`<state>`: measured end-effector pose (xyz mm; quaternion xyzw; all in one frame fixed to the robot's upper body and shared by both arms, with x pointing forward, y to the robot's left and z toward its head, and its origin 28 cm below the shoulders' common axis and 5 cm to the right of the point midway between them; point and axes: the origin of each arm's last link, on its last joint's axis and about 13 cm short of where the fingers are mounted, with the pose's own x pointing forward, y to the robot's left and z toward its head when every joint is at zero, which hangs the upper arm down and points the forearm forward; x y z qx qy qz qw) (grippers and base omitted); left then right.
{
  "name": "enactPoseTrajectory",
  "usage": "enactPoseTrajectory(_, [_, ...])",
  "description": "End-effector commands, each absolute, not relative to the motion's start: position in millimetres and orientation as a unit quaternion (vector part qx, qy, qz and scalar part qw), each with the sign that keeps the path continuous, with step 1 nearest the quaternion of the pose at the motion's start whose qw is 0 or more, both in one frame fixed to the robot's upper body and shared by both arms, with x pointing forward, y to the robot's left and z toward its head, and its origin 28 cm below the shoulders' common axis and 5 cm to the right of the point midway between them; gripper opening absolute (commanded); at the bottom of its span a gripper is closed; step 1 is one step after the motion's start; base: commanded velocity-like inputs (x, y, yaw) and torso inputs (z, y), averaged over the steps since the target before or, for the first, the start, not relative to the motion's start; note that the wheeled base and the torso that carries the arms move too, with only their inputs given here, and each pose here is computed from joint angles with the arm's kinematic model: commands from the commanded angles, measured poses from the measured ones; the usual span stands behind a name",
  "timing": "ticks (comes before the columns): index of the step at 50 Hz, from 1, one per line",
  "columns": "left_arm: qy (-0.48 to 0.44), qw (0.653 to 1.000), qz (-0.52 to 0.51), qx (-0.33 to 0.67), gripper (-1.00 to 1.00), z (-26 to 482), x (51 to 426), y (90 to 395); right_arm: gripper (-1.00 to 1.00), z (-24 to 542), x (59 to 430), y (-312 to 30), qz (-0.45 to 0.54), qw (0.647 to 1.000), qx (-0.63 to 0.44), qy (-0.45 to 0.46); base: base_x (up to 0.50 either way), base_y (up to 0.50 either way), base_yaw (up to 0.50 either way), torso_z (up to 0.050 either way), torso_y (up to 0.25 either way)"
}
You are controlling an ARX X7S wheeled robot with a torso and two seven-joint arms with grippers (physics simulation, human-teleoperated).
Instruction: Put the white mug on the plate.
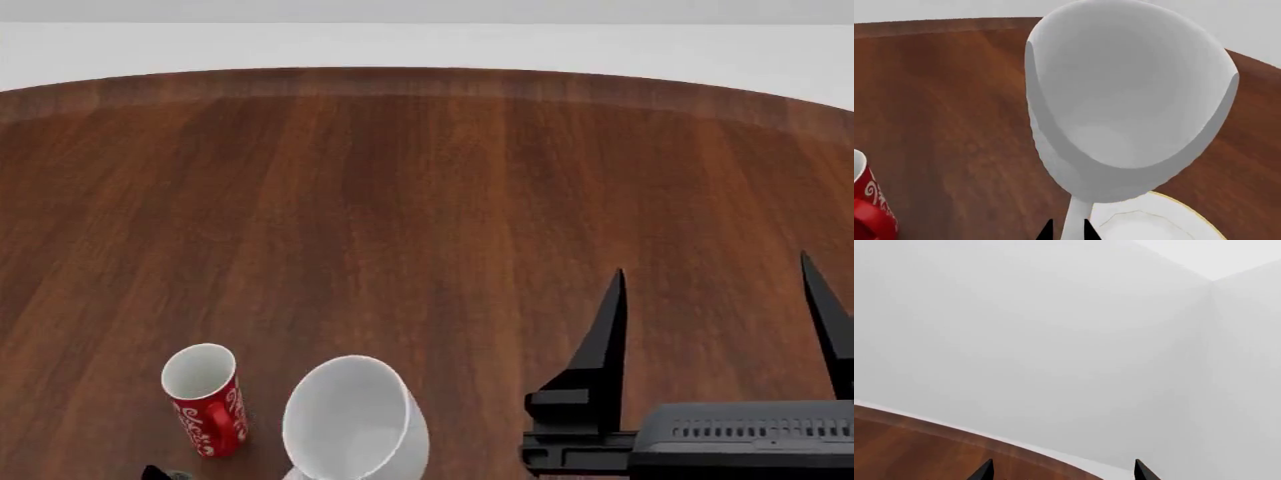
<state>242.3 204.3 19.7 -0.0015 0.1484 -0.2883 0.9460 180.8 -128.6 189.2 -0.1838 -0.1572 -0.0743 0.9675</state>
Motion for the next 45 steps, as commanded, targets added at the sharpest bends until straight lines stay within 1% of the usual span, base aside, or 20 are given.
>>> enactPoseTrajectory(1, [0.166, 0.939, -0.3, -0.024, -1.0, 13, 249, 199, 1.0, 188, 181, -128, -0.073, 0.967, -0.185, -0.156, 0.0, 0.0, 0.0, 0.0, 0.0])
enactPoseTrajectory(13, [0.206, 0.933, -0.291, -0.05, -1.0, -4, 254, 200, 1.0, 185, 181, -128, -0.072, 0.968, -0.183, -0.154, 0.0, 0.0, 0.0, 0.0, 0.0])
enactPoseTrajectory(45, [0.267, 0.91, -0.315, -0.029, -1.0, -23, 260, 190, 1.0, 182, 183, -129, -0.073, 0.969, -0.179, -0.154, 0.0, 0.0, 0.0, 0.0, 0.0])
